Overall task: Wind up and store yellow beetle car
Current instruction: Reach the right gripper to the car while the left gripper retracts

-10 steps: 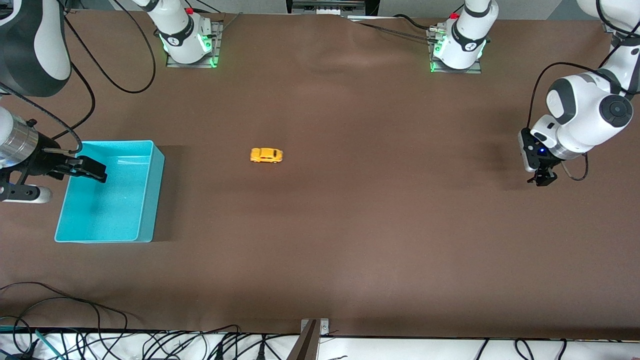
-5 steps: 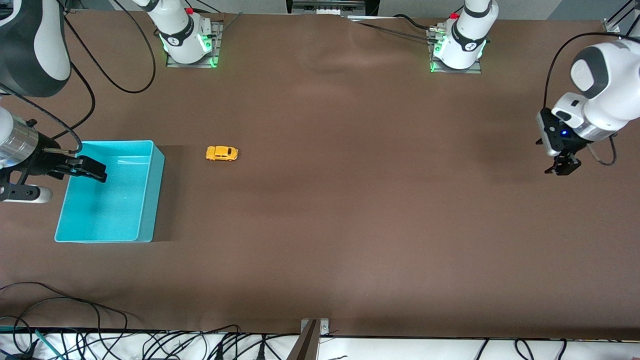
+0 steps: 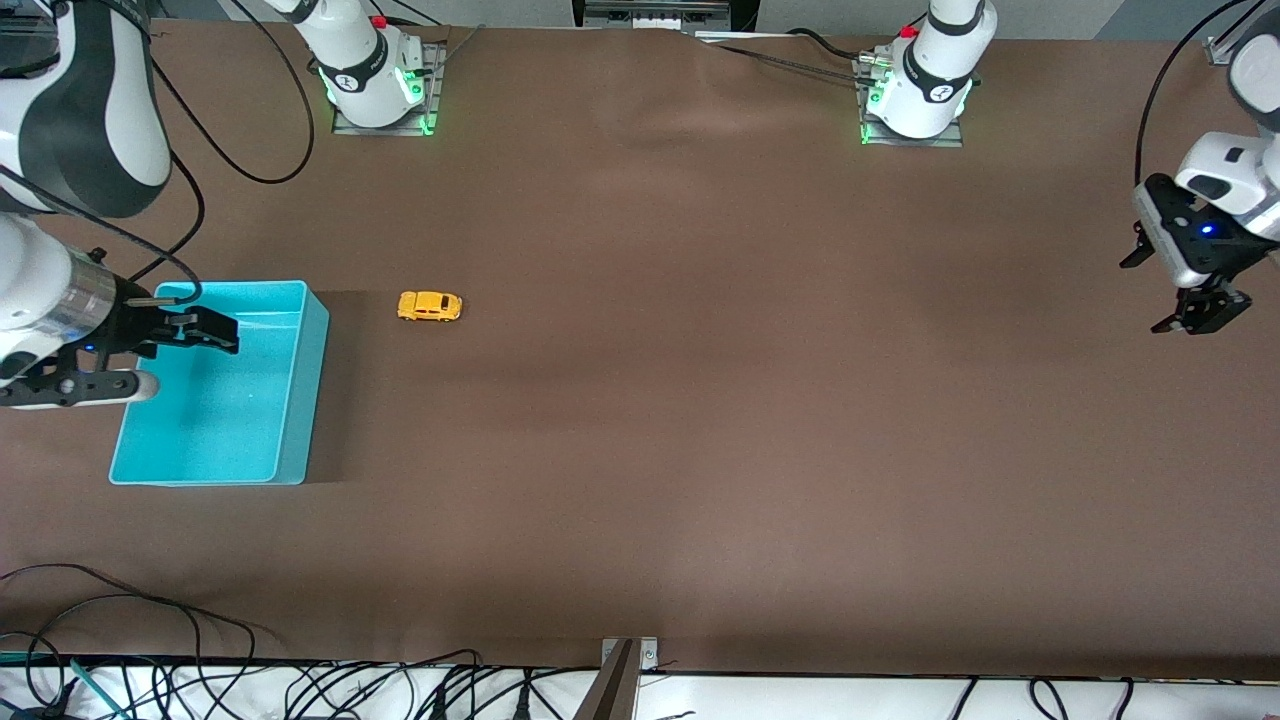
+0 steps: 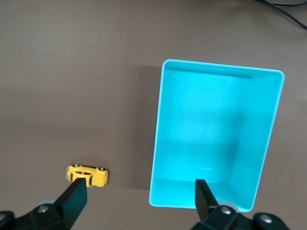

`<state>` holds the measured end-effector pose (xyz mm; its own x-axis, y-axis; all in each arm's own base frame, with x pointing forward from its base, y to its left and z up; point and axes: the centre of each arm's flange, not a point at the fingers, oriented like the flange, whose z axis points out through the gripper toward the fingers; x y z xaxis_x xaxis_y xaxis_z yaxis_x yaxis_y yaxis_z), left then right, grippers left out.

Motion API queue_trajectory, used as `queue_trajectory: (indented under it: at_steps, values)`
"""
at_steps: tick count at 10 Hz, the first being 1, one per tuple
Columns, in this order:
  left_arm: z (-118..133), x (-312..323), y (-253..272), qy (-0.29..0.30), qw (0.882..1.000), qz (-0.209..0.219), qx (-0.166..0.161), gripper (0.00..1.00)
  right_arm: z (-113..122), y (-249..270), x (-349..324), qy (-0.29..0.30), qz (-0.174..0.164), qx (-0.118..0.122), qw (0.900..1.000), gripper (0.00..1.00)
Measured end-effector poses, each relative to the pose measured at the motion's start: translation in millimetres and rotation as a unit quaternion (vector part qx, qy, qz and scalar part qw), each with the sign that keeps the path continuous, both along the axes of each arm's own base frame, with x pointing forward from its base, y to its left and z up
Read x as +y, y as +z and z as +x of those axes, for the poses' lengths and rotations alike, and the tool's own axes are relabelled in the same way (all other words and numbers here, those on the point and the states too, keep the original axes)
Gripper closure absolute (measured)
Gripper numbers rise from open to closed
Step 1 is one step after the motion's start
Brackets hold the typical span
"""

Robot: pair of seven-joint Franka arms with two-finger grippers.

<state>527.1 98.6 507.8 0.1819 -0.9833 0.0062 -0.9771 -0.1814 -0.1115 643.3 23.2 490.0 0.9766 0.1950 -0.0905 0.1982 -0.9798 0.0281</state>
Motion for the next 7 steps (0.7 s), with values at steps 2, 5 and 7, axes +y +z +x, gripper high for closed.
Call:
queue_trajectory:
  at_steps: [2,5,7]
  values:
    - [1.0,-3.7,49.8,0.045,0.999,-0.006,0.009,0.00,-5.4,-36.8,3.2,0.110,0.012,0.028,0.993,0.00]
    - [-9.4,-7.0,105.5,0.120,0.992,-0.015,0.034,0.00,-17.3,-89.6,37.8,0.279,0.036,0.042,0.959,0.00]
    - [-17.6,-18.7,136.9,0.180,0.982,-0.018,0.045,0.00,-26.5,-117.9,67.1,0.407,0.052,0.037,0.911,0.00]
